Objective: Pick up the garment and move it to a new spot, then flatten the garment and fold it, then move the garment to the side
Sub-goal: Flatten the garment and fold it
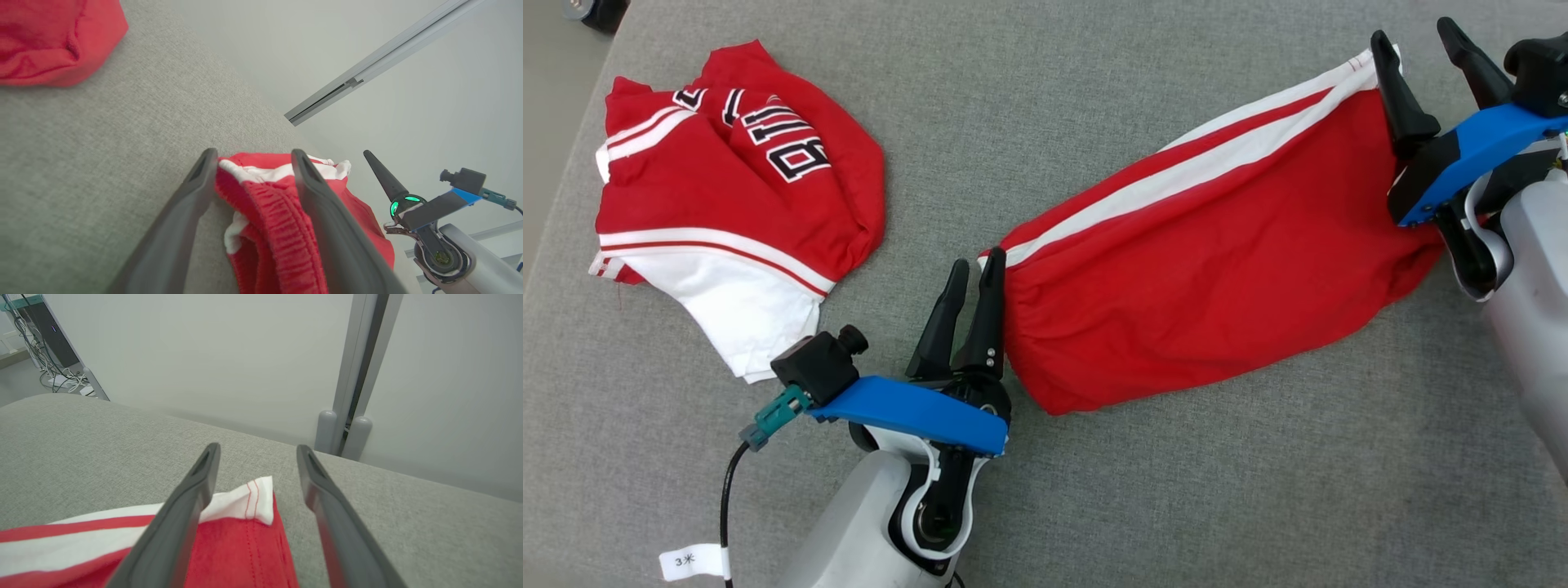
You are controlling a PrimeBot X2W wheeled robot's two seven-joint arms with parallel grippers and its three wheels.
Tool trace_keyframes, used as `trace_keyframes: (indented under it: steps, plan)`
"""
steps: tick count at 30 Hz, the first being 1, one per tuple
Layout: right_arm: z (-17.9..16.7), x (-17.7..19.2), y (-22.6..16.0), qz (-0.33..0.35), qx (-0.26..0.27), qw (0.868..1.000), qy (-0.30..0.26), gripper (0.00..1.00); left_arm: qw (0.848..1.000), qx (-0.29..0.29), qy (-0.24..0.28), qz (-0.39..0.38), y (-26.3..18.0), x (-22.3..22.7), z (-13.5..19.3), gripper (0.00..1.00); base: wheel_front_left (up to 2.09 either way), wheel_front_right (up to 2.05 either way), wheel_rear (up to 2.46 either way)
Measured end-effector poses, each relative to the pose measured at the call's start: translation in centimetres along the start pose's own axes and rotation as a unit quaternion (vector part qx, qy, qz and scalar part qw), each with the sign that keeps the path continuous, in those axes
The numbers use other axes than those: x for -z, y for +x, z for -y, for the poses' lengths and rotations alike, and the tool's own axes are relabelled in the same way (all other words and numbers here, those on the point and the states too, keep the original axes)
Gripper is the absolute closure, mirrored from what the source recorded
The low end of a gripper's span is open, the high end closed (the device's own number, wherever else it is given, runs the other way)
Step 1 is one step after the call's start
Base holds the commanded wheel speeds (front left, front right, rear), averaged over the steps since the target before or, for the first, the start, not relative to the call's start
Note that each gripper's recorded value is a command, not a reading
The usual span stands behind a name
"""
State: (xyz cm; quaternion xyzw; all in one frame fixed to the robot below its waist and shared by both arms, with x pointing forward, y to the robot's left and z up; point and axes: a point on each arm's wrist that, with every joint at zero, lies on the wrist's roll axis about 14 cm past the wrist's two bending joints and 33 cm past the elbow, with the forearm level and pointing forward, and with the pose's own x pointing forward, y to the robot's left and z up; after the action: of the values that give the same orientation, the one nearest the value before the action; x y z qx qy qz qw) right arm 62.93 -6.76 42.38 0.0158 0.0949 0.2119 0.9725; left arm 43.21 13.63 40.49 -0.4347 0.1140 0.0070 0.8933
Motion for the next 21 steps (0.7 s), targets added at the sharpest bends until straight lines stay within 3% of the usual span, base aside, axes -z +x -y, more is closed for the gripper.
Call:
trace_keyframes:
  steps: [6,13,19,20,21]
  plan:
    - [0.2,0.2,-0.7,-0.013,-0.002,1.000,-0.025,0.00,0.999,-0.017,0.036,0.005,-1.0,-0.3,-1.3,0.00,0.00,0.00,0.00]
    - [0.4,5.0,-4.0,-0.114,-0.013,0.991,-0.068,0.00,0.995,-0.030,0.092,0.010,-2.5,-0.9,-2.5,0.00,0.00,0.00,0.00]
    - [1.3,7.0,-5.9,-0.169,0.012,0.985,-0.040,0.00,0.992,-0.023,0.125,0.022,-2.8,-1.8,-2.1,0.00,0.00,0.00,0.00]
    - [1.2,7.2,-6.1,-0.176,0.013,0.984,-0.032,0.15,0.991,-0.023,0.126,0.023,-2.9,-1.8,-2.1,0.00,0.00,0.00,0.00]
    - [1.0,7.4,-6.3,-0.182,0.013,0.983,-0.025,0.72,0.991,-0.023,0.131,0.023,-3.0,-1.9,-2.1,0.00,0.00,0.00,0.00]
